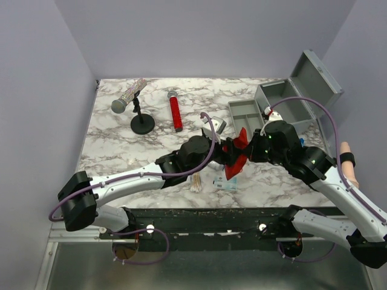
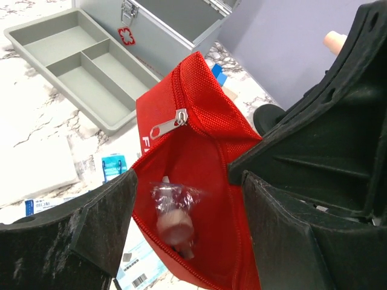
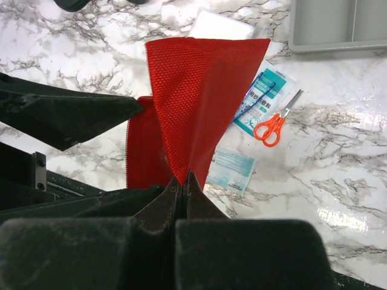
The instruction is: Organize the medicine kit
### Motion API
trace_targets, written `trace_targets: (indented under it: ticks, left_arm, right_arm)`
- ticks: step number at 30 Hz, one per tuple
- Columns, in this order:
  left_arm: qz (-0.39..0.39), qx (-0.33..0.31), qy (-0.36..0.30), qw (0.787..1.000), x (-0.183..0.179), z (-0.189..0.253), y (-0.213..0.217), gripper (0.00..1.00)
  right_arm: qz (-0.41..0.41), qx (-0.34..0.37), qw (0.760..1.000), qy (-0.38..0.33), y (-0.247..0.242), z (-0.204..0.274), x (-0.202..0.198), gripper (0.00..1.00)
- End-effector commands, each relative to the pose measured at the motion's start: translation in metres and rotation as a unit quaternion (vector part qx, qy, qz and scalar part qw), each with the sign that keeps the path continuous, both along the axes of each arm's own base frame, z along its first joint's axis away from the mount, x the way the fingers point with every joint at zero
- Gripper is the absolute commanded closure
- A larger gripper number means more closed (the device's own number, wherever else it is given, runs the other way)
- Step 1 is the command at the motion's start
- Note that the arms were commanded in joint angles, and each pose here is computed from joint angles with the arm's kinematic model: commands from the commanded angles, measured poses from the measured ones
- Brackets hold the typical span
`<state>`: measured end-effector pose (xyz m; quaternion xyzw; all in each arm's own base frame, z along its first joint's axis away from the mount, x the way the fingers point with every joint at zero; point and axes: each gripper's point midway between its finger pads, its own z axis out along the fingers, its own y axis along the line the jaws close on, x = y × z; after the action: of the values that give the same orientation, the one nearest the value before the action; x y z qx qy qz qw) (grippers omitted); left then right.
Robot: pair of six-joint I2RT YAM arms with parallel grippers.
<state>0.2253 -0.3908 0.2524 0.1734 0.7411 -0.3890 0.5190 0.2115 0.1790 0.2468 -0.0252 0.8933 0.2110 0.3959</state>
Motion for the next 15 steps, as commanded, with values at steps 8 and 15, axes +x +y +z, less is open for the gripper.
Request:
trace_targets:
  ticks: [8, 15]
  left_arm:
    - [0.011, 0.002, 0.005, 1.0, -0.007, 0.017, 0.024, 0.17]
    - [0.076, -0.041, -0.013, 0.996, -0.003, 0.042, 0.07, 0.13]
  right_arm:
    - [-0.013, -0.018, 1.0, -0.01, -0.009, 0.001, 0.003, 0.99]
    - [-0.049, -0.082, 0.995, -0.022, -0.039, -0.01, 0.006, 0.99]
